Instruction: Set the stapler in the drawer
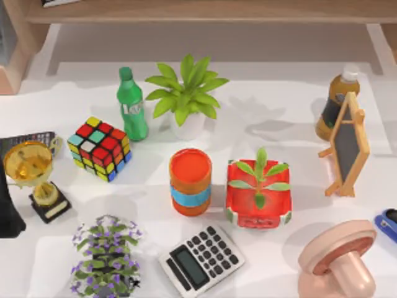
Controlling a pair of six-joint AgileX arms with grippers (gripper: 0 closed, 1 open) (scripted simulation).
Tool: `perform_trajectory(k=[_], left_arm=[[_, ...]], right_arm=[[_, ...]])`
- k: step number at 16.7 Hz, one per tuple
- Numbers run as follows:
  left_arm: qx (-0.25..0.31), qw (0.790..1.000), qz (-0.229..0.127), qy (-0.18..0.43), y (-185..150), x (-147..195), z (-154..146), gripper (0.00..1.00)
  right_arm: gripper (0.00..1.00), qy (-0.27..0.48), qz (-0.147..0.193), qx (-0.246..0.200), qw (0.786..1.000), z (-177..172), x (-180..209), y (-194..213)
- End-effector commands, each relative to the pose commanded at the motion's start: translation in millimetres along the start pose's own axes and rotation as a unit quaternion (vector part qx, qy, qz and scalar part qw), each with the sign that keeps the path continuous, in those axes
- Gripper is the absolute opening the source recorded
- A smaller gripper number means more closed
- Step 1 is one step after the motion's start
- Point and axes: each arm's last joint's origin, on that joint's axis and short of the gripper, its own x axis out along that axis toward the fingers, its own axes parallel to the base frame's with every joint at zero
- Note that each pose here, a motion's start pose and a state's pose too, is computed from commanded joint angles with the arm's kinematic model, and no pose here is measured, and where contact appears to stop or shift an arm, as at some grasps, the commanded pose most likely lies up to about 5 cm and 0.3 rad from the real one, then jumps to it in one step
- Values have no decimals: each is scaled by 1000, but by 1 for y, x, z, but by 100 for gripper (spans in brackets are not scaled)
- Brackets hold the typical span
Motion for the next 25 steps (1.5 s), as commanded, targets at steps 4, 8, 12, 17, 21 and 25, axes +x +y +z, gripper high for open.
perform_trajectory(k=[4,8,12,17,21,25], left_arm=[[0,1000,0,0,0,0,0,100],[0,1000,0,0,0,0,0,100],[0,1000,0,0,0,0,0,100],[0,1000,0,0,0,0,0,100],[0,1000,0,0,0,0,0,100],[0,1000,0,0,0,0,0,100]], right_arm=[[100,-1,0,0,1000,0,-1,0],[100,-1,0,0,1000,0,-17,0],[100,-2,1,1,1000,1,-18,1],[100,40,10,60,997,-13,-20,-6],[100,115,41,197,973,-32,-18,-16],[100,192,117,374,900,-33,-9,-20]])
